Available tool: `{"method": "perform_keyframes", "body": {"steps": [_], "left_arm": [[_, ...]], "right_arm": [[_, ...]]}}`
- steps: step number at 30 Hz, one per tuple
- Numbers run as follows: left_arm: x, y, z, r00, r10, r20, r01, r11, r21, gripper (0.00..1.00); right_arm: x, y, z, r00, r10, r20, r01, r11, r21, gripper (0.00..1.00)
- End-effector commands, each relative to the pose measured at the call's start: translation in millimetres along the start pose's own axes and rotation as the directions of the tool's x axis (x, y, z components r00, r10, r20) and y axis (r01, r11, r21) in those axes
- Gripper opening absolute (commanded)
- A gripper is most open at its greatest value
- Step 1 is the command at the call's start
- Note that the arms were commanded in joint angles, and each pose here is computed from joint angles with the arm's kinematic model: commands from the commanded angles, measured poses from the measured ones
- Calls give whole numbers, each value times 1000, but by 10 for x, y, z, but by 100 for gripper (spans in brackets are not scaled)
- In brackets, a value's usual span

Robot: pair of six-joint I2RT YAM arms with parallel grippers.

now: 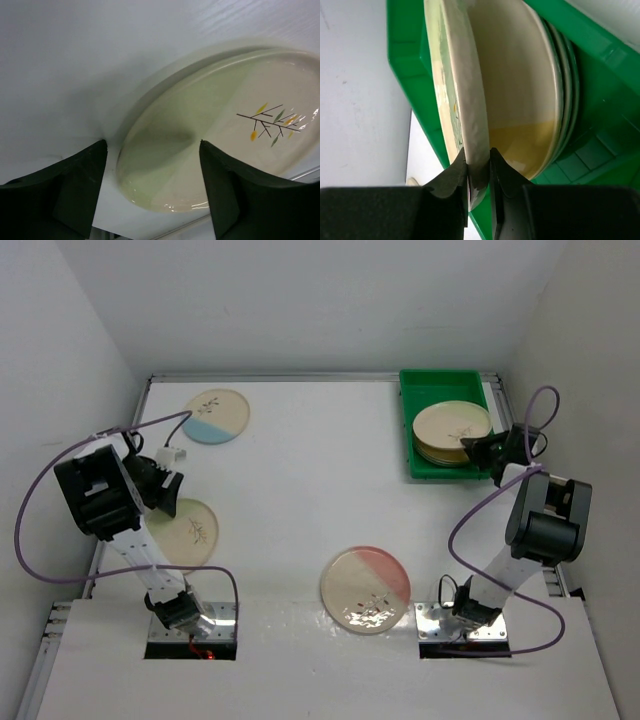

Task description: Place the plates into the plastic bin on the countertop

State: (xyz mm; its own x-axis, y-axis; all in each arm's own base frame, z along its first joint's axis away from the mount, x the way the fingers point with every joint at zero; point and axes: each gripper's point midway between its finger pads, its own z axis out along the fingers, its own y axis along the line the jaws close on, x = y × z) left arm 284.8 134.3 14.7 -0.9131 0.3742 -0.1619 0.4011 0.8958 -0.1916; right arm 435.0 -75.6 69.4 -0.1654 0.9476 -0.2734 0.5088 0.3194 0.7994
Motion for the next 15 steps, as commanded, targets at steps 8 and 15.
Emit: {"method": "perform_keyframes", "body": {"steps": [8, 15], "left_arm": [[130, -85, 153, 1000, 4, -3, -4, 999, 51, 79], [351, -120, 339, 992, 7, -122, -1, 999, 47, 58]], "right_arm": [[-90, -289, -168, 991, -136, 2, 128, 941, 313, 56], [-152, -184, -303, 947, -321, -16, 300, 865, 402, 67]]}}
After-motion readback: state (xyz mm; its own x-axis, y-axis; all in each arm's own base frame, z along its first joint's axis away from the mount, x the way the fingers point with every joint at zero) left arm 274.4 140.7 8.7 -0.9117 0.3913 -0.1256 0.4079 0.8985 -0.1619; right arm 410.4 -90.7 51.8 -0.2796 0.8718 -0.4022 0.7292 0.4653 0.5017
